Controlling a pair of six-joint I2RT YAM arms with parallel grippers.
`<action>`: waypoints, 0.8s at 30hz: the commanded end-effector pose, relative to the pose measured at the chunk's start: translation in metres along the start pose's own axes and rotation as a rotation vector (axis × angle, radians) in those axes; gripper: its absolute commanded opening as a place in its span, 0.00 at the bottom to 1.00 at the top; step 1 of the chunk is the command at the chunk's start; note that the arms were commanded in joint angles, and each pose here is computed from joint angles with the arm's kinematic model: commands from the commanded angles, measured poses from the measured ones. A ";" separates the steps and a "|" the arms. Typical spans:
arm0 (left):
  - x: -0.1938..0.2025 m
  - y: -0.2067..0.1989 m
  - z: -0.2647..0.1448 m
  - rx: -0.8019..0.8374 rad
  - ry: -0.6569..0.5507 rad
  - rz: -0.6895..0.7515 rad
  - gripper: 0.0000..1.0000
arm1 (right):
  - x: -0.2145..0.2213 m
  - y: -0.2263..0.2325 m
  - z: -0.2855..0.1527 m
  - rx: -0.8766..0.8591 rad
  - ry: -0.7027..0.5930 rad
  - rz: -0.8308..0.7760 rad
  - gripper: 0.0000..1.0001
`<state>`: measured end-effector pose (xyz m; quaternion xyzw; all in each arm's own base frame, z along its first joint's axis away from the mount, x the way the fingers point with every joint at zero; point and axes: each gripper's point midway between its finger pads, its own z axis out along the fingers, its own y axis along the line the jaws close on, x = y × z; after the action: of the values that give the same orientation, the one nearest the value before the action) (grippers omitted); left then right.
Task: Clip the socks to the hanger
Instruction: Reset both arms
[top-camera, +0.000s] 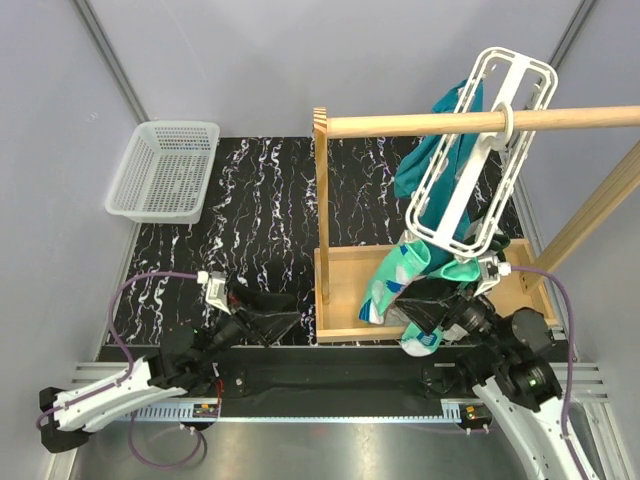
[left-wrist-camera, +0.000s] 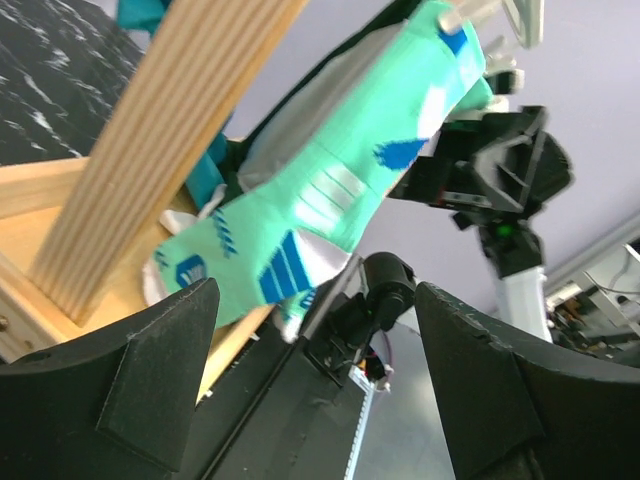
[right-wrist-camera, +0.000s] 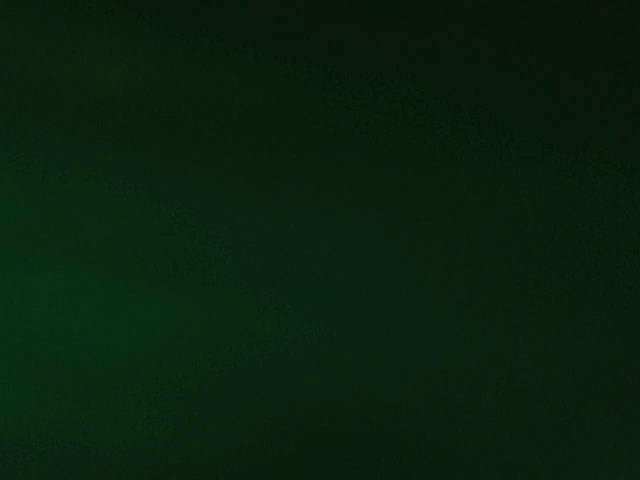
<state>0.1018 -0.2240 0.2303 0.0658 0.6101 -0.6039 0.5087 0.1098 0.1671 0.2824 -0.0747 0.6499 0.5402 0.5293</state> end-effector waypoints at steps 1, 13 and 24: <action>-0.039 -0.048 -0.015 0.238 -0.165 -0.072 0.85 | -0.009 0.022 0.008 -0.168 -0.062 -0.011 1.00; 0.001 -0.024 -0.014 0.292 -0.162 -0.230 0.87 | 0.029 -0.064 0.034 -0.050 -0.166 0.118 1.00; 0.034 0.020 -0.003 0.075 -0.059 -0.235 0.86 | 0.079 -0.176 0.013 0.486 -0.108 0.249 1.00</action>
<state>0.0801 -0.2105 0.3020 0.0020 0.4801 -0.7410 0.4696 0.1921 0.1591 0.1712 0.1068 0.6820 0.4983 0.5246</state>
